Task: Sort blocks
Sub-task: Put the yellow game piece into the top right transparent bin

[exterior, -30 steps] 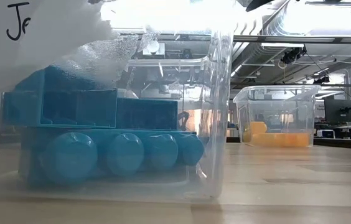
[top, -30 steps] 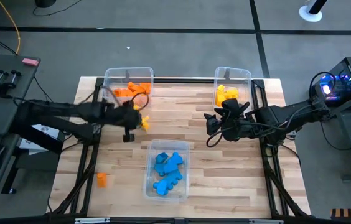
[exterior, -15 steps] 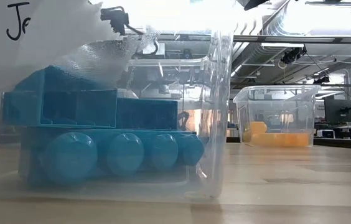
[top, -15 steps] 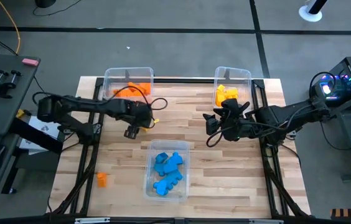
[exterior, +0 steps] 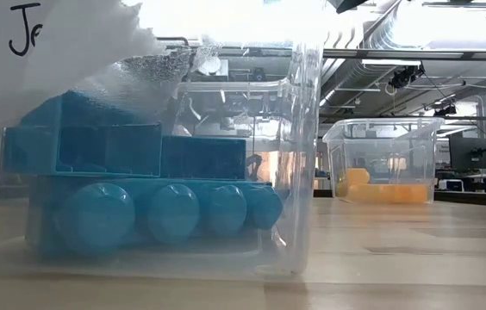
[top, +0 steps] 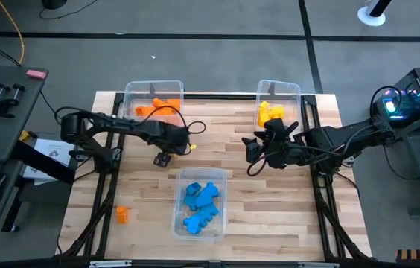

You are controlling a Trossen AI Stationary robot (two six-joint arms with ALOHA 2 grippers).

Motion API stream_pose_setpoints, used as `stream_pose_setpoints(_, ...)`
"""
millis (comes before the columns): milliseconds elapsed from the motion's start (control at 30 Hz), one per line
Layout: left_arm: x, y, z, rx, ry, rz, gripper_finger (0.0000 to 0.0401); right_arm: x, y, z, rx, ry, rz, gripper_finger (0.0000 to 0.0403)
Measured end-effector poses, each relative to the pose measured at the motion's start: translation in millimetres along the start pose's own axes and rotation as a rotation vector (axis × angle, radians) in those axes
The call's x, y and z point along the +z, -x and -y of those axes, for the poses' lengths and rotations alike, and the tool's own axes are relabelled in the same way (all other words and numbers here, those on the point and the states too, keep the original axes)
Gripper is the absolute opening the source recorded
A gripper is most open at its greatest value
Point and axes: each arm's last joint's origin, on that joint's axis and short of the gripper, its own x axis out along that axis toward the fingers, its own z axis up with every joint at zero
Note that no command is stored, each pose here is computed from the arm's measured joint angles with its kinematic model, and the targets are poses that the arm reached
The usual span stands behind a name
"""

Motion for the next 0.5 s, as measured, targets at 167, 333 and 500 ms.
stream_pose_setpoints(167,3.2,-8.8,5.0,-0.025,-0.01,-0.034,0.0231,-0.2,0.0,-0.1,0.003,0.0,-0.006,0.027)
stream_pose_setpoints(333,8.6,3.9,10.0,-0.025,0.006,0.011,0.0094,-0.2,0.0,0.0,0.002,0.007,-0.006,0.027)
stream_pose_setpoints(500,13.2,46.4,4.1,-0.041,0.067,0.125,0.0096,-0.6,0.0,0.8,-0.004,0.015,-0.009,0.027)
